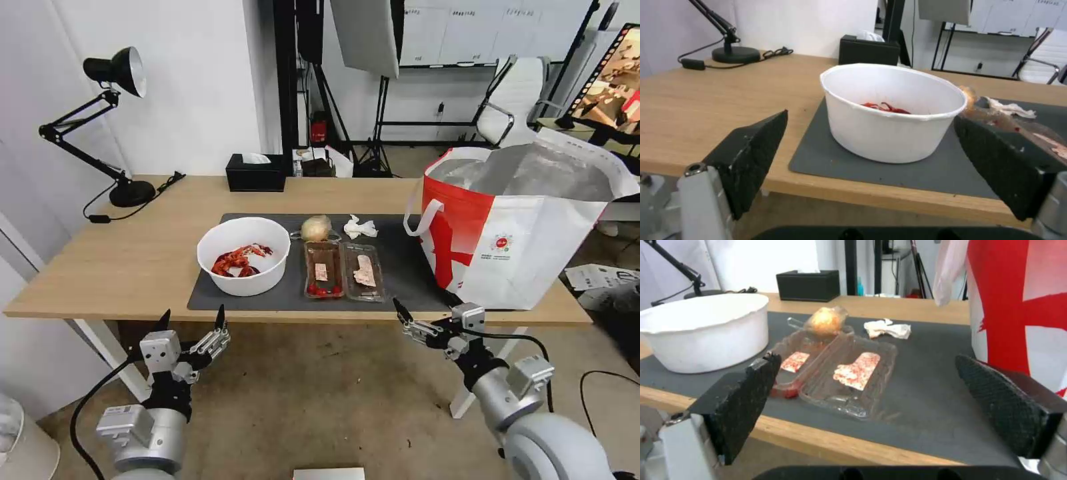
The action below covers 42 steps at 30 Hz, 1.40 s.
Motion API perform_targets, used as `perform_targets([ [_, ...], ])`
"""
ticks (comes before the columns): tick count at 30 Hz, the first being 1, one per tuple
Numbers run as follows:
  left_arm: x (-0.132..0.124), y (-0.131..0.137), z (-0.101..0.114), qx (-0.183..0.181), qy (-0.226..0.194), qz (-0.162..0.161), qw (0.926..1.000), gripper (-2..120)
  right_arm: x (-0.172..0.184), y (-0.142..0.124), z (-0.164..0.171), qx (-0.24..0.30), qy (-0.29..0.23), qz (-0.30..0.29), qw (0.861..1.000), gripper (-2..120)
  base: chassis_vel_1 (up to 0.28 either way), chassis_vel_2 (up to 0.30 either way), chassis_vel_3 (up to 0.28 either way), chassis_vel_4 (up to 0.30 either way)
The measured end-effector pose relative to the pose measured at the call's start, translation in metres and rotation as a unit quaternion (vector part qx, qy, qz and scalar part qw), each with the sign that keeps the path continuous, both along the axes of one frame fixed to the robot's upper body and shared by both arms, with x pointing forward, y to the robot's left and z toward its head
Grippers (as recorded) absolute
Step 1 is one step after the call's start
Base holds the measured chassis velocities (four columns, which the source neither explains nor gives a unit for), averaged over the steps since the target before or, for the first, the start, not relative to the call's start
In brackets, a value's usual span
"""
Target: Pick up the trash from the table and place it into the takeout bag.
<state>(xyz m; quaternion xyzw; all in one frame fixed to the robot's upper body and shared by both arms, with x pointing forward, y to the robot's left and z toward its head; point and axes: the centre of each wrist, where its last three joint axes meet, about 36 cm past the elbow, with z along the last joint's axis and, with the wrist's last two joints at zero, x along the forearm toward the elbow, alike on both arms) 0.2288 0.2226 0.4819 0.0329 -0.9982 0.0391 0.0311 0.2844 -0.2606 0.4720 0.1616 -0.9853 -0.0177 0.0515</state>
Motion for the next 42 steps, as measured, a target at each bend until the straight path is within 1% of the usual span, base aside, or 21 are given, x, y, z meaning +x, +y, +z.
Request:
perform_targets([
  [6, 0.0, 0.0, 0.0, 0.002, -0.001, 0.0, 1.0, 100, -0.001, 0.003, -0.003, 0.005, 0.005, 0.001, 1.0, 100, 0.0, 0.0, 0.0, 0.0],
  [8, 0.0, 0.001, 0.0, 0.004, -0.002, -0.001, 1.0, 100, -0.002, 0.009, -0.004, 0.036, 0.02, -0.003, 0.999, 100, 0.0, 0.0, 0.0, 0.0],
  [9, 0.0, 0.001, 0.0, 0.004, -0.002, -0.001, 1.0, 100, -0.002, 0.009, -0.004, 0.036, 0.02, -0.003, 0.999, 100, 0.0, 0.0, 0.0, 0.0],
  [10, 0.0, 0.001, 0.001, 0.005, -0.003, -0.001, 1.0, 100, -0.001, 0.014, -0.005, 0.07, 0.033, -0.007, 0.997, 100, 0.0, 0.0, 0.0, 0.0],
  [11, 0.0, 0.002, 0.001, 0.007, -0.004, -0.003, 1.0, 100, 0.002, 0.023, -0.004, 0.137, 0.057, -0.015, 0.989, 100, 0.0, 0.0, 0.0, 0.0],
  [12, 0.0, 0.002, 0.001, 0.007, -0.004, -0.003, 1.0, 100, 0.002, 0.023, -0.004, 0.137, 0.057, -0.015, 0.989, 100, 0.0, 0.0, 0.0, 0.0],
  [13, 0.0, 0.002, 0.002, 0.009, -0.005, -0.004, 0.9999, 100, 0.007, 0.032, -0.001, 0.202, 0.085, -0.019, 0.975, 100, 0.0, 0.0, 0.0, 0.0],
  [15, -0.002, 0.004, 0.003, 0.012, -0.006, -0.003, 0.9999, 100, 0.019, 0.047, 0.005, 0.285, 0.129, -0.019, 0.95, 100, 0.0, 0.0, 0.0, 0.0],
  [16, -0.002, 0.004, 0.003, 0.012, -0.006, -0.003, 0.9999, 100, 0.019, 0.047, 0.005, 0.285, 0.129, -0.019, 0.95, 100, 0.0, 0.0, 0.0, 0.0],
  [18, -0.003, 0.005, 0.005, 0.014, -0.007, -0.003, 0.9999, 100, 0.033, 0.06, 0.016, 0.355, 0.177, -0.03, 0.917, 100, 0.0, 0.0, 0.0, 0.0],
  [19, -0.003, 0.005, 0.005, 0.014, -0.007, -0.003, 0.9999, 100, 0.033, 0.06, 0.016, 0.355, 0.177, -0.03, 0.917, 100, 0.0, 0.0, 0.0, 0.0],
  [20, -0.004, 0.006, 0.005, 0.015, -0.008, -0.002, 0.9999, 100, 0.043, 0.068, 0.024, 0.396, 0.222, -0.043, 0.89, 100, 0.0, 0.0, 0.0, 0.0],
  [21, -0.004, 0.006, 0.005, 0.016, -0.007, -0.002, 0.9998, 100, 0.048, 0.071, 0.027, 0.409, 0.24, -0.049, 0.879, 100, 0.0, 0.0, 0.0, 0.0],
  [22, -0.005, 0.007, 0.005, 0.017, -0.007, -0.001, 0.9998, 100, 0.055, 0.076, 0.029, 0.418, 0.258, -0.057, 0.869, 100, 0.0, 0.0, 0.0, 0.0],
  [23, -0.005, 0.007, 0.005, 0.017, -0.007, -0.001, 0.9998, 100, 0.055, 0.076, 0.029, 0.418, 0.258, -0.057, 0.869, 100, 0.0, 0.0, 0.0, 0.0],
  [25, -0.006, 0.008, 0.004, 0.02, -0.005, -0.002, 0.9998, 100, 0.066, 0.085, 0.029, 0.423, 0.283, -0.078, 0.857, 100, 0.0, 0.0, 0.0, 0.0],
  [26, -0.006, 0.008, 0.004, 0.02, -0.005, -0.002, 0.9998, 100, 0.066, 0.085, 0.029, 0.423, 0.283, -0.078, 0.857, 100, 0.0, 0.0, 0.0, 0.0],
  [28, -0.006, 0.009, 0.004, 0.021, -0.005, -0.002, 0.9998, 100, 0.073, 0.09, 0.027, 0.427, 0.298, -0.095, 0.848, 100, 0.0, 0.0, 0.0, 0.0],
  [35, -0.005, 0.009, 0.0, 0.022, 0.001, -0.001, 0.9998, 100, 0.093, 0.099, 0.02, 0.436, 0.312, -0.115, 0.836, 100, 0.0, 0.0, 0.0, 0.0],
  [40, -0.004, 0.009, -0.001, 0.021, 0.004, 0.0, 0.9998, 100, 0.101, 0.102, 0.02, 0.436, 0.314, -0.119, 0.835, 100, 0.0, 0.0, 0.0, 0.0],
  [42, -0.004, 0.01, -0.002, 0.022, 0.004, 0.001, 0.9998, 100, 0.108, 0.102, 0.021, 0.439, 0.317, -0.122, 0.832, 100, 0.0, 0.0, 0.0, 0.0],
])
